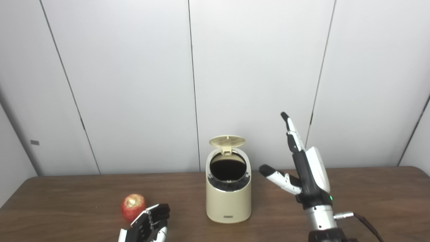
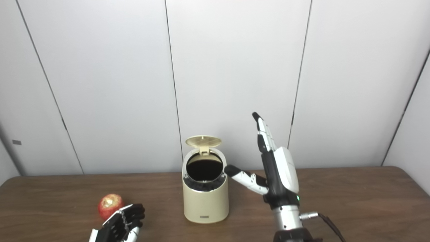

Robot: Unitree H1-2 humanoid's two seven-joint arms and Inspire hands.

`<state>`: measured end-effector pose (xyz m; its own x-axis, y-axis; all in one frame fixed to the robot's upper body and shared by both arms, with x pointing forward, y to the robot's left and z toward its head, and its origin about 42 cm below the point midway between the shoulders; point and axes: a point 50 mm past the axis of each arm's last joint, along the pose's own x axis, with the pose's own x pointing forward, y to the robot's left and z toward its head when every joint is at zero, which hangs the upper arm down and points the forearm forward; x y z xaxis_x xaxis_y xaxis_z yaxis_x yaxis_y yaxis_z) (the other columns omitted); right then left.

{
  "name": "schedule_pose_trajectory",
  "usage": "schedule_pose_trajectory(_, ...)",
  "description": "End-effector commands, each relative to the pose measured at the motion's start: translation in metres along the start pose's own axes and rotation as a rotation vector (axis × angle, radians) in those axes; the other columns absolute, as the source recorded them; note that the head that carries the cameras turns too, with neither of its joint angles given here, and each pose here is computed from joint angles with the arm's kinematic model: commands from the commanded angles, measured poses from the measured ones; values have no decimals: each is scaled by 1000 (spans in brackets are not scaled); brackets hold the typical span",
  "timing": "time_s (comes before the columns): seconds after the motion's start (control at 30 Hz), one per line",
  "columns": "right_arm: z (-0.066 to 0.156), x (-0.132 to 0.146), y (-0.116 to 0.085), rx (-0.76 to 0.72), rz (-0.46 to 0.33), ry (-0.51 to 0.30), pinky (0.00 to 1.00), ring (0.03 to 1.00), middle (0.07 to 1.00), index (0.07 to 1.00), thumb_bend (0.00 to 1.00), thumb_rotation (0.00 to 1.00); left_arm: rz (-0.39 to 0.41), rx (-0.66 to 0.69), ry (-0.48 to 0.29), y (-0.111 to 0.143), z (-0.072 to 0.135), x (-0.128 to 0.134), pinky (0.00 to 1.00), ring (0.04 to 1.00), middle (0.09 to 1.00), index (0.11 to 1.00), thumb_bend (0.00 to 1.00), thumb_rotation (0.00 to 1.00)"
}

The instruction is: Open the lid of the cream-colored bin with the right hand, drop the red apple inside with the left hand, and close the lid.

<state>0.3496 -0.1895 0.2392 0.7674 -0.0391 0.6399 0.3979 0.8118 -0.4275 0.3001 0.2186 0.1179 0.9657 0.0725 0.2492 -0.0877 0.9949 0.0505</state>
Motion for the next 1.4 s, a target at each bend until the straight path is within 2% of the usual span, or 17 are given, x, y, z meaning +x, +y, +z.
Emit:
schedule_pose_trajectory(0.0, -7, -10, -6, -11, -94, -54, 684, 802, 833, 827, 320, 628, 8, 15, 13, 11, -12, -5, 680, 725, 723, 706, 194, 131)
schedule_pose_trajectory(0.03, -12, -18, -6, -8, -104, -47, 651, 768, 792, 782, 258, 475, 12, 16, 15, 12, -12, -5, 679, 727, 723, 708, 197, 152)
schedule_pose_trajectory(0.1, -23, -35, -9, 4, -118, -45, 616, 733, 753, 743, 233, 273, 16, 20, 8, 14, -12, -5, 673, 725, 721, 709, 191, 156)
schedule_pose_trajectory(0.13, -29, -43, -11, -2, -125, -43, 584, 705, 730, 718, 230, 221, 16, 28, 1, 16, -12, -5, 669, 724, 721, 709, 188, 151)
schedule_pose_trajectory(0.33, -53, -83, -17, 8, -136, 24, 521, 635, 672, 652, 268, 224, 34, 63, -45, 23, -7, -7, 649, 720, 717, 703, 181, 102)
schedule_pose_trajectory(0.5, -60, -104, -16, 36, -149, 87, 578, 661, 677, 667, 272, 186, 54, 84, -90, 27, 0, -7, 643, 710, 718, 703, 155, 6)
schedule_pose_trajectory(0.53, -62, -108, -16, 39, -150, 95, 582, 663, 677, 667, 273, 183, 61, 79, -97, 28, 2, -7, 642, 709, 717, 702, 154, 4)
schedule_pose_trajectory(0.6, -65, -112, -14, 45, -149, 109, 617, 678, 682, 672, 282, 94, 74, 72, -114, 31, 8, -6, 641, 708, 716, 700, 162, 98)
schedule_pose_trajectory(0.63, -65, -112, -14, 50, -150, 114, 639, 690, 687, 678, 287, 120, 82, 94, -138, 33, 14, -5, 658, 716, 721, 709, 171, 193)
schedule_pose_trajectory(0.7, -64, -110, -14, 58, -156, 117, 634, 691, 689, 677, 292, 189, 102, 163, -195, 38, 23, -3, 660, 716, 719, 711, 188, 252)
schedule_pose_trajectory(0.77, -65, -109, -14, 63, -160, 117, 621, 688, 687, 672, 287, 214, 134, 308, -258, 45, 33, 2, 584, 680, 699, 690, 284, 137)
schedule_pose_trajectory(0.83, -65, -108, -14, 64, -159, 121, 618, 690, 690, 669, 284, 256, 176, 410, -271, 52, 41, 7, 589, 698, 706, 692, 512, 130)
schedule_pose_trajectory(0.9, -65, -108, -15, 57, -157, 123, 617, 690, 687, 669, 283, 314, 220, 501, -236, 61, 47, 13, 712, 768, 748, 747, 751, 188)
schedule_pose_trajectory(0.97, -66, -108, -15, 58, -154, 129, 620, 692, 688, 670, 277, 318, 239, 576, -193, 69, 52, 21, 756, 806, 792, 791, 855, 216)
schedule_pose_trajectory(1.1, -67, -109, -17, 38, -151, 136, 621, 695, 689, 672, 271, 292, 231, 673, -100, 82, 54, 37, 813, 865, 848, 874, 954, 245)
schedule_pose_trajectory(1.23, -70, -110, -20, 36, -147, 132, 615, 692, 689, 672, 288, 374, 231, 722, -16, 93, 50, 56, 868, 940, 893, 914, 993, 220)
schedule_pose_trajectory(1.37, -72, -112, -24, 28, -141, 126, 603, 686, 690, 675, 281, 367, 231, 774, 14, 98, 47, 72, 794, 928, 924, 931, 999, 230)
